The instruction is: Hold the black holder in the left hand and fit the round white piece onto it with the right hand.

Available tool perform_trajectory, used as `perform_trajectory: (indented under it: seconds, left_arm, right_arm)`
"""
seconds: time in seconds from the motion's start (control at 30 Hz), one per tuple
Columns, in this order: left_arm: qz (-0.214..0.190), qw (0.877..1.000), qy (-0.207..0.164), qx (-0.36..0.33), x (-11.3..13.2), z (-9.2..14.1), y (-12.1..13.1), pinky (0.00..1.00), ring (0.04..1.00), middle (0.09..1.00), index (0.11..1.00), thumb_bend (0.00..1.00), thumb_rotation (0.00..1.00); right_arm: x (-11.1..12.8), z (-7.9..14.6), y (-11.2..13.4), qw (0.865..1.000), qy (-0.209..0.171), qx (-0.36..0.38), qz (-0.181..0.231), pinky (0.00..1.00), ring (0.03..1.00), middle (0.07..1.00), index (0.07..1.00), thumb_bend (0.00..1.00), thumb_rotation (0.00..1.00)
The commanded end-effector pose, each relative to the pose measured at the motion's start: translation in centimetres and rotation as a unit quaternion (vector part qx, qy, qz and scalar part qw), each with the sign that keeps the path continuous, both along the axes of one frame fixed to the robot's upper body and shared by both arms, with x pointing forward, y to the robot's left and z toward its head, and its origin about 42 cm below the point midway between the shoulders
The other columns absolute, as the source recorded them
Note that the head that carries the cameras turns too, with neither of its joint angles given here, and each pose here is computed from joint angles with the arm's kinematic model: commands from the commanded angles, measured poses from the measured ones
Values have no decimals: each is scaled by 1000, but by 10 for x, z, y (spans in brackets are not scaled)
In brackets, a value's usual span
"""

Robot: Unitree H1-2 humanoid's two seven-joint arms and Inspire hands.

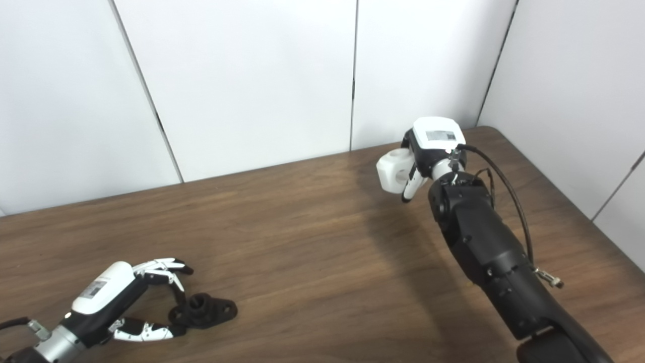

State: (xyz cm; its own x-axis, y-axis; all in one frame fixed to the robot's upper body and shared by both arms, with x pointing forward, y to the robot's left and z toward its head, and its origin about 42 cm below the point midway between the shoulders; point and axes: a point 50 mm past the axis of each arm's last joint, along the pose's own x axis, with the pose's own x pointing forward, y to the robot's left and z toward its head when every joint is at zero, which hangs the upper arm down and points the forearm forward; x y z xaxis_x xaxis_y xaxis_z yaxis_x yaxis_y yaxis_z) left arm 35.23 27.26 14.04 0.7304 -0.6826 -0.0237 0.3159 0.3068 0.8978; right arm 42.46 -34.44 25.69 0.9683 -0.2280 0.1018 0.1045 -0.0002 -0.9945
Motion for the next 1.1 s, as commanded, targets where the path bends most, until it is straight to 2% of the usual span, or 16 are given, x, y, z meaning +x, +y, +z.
perform_trajectory:
  seconds: [0.0,0.43,0.57,0.73,1.07]
  left_arm:
    - [18,998,37,56,-5,-9,15,825,869,802,481,522,52]
    - [22,998,35,55,-7,-6,14,821,854,790,480,522,51]
    - [22,998,33,48,-8,-6,13,814,851,789,481,522,51]
    - [22,998,29,55,-10,-2,9,787,842,787,481,522,50]
    - [22,998,26,44,-16,5,-3,762,836,782,481,522,49]
  right_arm:
    - [2,29,0,998,-61,-13,10,791,789,738,483,520,141]
    - [-1,34,3,996,-83,-11,24,780,787,740,483,518,141]
    - [-7,37,5,993,-105,27,43,777,783,741,482,519,140]
    - [-27,36,25,987,-124,59,81,784,795,757,483,520,140]
    - [-72,18,71,968,-160,110,160,779,800,762,483,518,144]
